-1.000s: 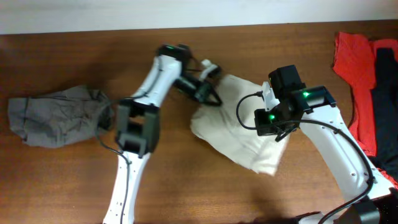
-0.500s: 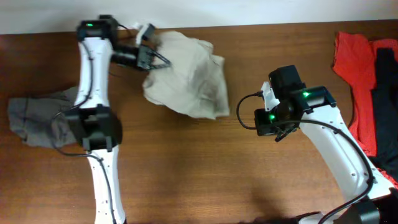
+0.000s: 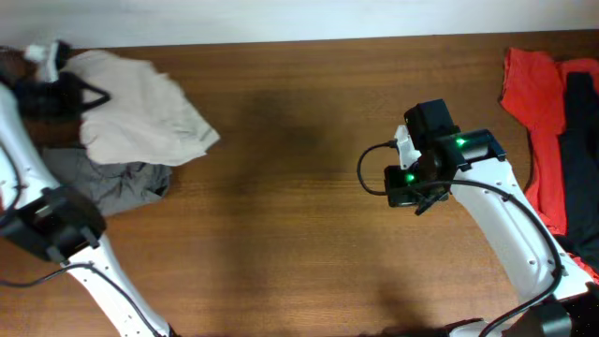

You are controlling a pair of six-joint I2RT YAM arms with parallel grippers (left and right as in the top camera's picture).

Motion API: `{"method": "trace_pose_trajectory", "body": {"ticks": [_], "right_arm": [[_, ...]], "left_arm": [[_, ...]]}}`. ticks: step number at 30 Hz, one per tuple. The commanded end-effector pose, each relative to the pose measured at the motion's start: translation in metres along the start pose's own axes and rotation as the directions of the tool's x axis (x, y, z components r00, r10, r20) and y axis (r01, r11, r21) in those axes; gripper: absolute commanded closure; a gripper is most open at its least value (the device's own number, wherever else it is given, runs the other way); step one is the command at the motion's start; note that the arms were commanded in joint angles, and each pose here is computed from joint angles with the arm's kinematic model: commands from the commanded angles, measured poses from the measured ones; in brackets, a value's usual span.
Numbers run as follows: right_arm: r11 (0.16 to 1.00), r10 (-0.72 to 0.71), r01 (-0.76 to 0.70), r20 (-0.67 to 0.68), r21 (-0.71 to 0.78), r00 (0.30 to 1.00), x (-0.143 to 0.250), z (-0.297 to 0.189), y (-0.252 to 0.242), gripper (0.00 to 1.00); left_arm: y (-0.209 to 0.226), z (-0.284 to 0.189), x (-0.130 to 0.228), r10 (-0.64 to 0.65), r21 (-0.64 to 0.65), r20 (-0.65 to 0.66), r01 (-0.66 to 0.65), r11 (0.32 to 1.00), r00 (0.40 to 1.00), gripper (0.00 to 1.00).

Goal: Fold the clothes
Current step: 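Carry the folded shorts left and drop them onto the grey garment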

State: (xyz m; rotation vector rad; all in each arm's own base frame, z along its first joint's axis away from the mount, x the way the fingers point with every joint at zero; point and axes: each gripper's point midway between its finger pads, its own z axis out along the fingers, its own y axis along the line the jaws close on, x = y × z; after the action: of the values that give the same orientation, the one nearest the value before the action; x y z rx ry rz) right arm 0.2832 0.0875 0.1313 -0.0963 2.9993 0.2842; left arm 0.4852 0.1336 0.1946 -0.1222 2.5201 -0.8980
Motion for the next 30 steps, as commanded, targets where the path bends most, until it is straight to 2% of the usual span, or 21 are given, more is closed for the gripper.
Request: {"method": "trace_pose_trajectory", "body": {"ticks": [1,5,10,17,18,20,24,25,27,30], "right_arm": [[0.997,0.022,-0.022,0.0,0.073,1.0,0.002,-0.001,-0.013,0.94],[0.997,0.036,-0.036,0.002,0.072,0.999,0.002,-0.001,-0.013,0.94],[0.996,0.05,-0.05,0.009,0.071,0.999,0.0,-0.001,-0.013,0.94],[0.997,0.045,-0.047,0.04,0.064,0.998,-0.008,-0.003,-0.012,0.94],[0.997,0.044,-0.047,0.044,0.064,0.998,-0.009,-0.004,-0.011,0.94],[0.997,0.043,-0.046,0.05,0.062,0.998,-0.011,-0.007,-0.01,0.93],[0.997,0.041,-0.045,0.06,0.06,0.997,-0.014,-0.011,-0.009,0.94],[0.997,0.041,-0.044,0.062,0.06,0.997,-0.015,-0.012,-0.009,0.93],[0.997,0.04,-0.044,0.063,0.06,0.997,-0.015,-0.012,-0.009,0.93],[0.997,0.04,-0.044,0.064,0.06,0.997,-0.015,-0.012,-0.009,0.93]], "left_arm": [[0.025,-0.051,-0.001,-0.123,-0.105,0.086,0.132,0.986,0.989,1.0],[0.075,-0.088,0.016,-0.266,-0.22,0.143,0.293,0.93,0.953,1.0],[0.112,-0.111,0.038,-0.354,-0.234,0.168,0.386,0.892,0.92,1.0],[0.132,-0.078,0.077,-0.491,-0.194,0.038,0.489,0.851,0.87,0.96],[0.133,-0.072,0.082,-0.506,-0.19,0.018,0.5,0.845,0.862,0.94],[0.134,-0.063,0.091,-0.532,-0.183,-0.015,0.521,0.834,0.847,0.77],[0.132,-0.059,0.095,-0.575,-0.168,-0.027,0.563,0.809,0.818,0.62],[0.129,-0.061,0.093,-0.574,-0.156,-0.019,0.564,0.811,0.819,0.6],[0.117,-0.073,0.085,-0.551,-0.147,0.011,0.547,0.824,0.834,0.48],[0.094,-0.098,0.074,-0.496,-0.162,0.072,0.501,0.85,0.865,0.43]]}}
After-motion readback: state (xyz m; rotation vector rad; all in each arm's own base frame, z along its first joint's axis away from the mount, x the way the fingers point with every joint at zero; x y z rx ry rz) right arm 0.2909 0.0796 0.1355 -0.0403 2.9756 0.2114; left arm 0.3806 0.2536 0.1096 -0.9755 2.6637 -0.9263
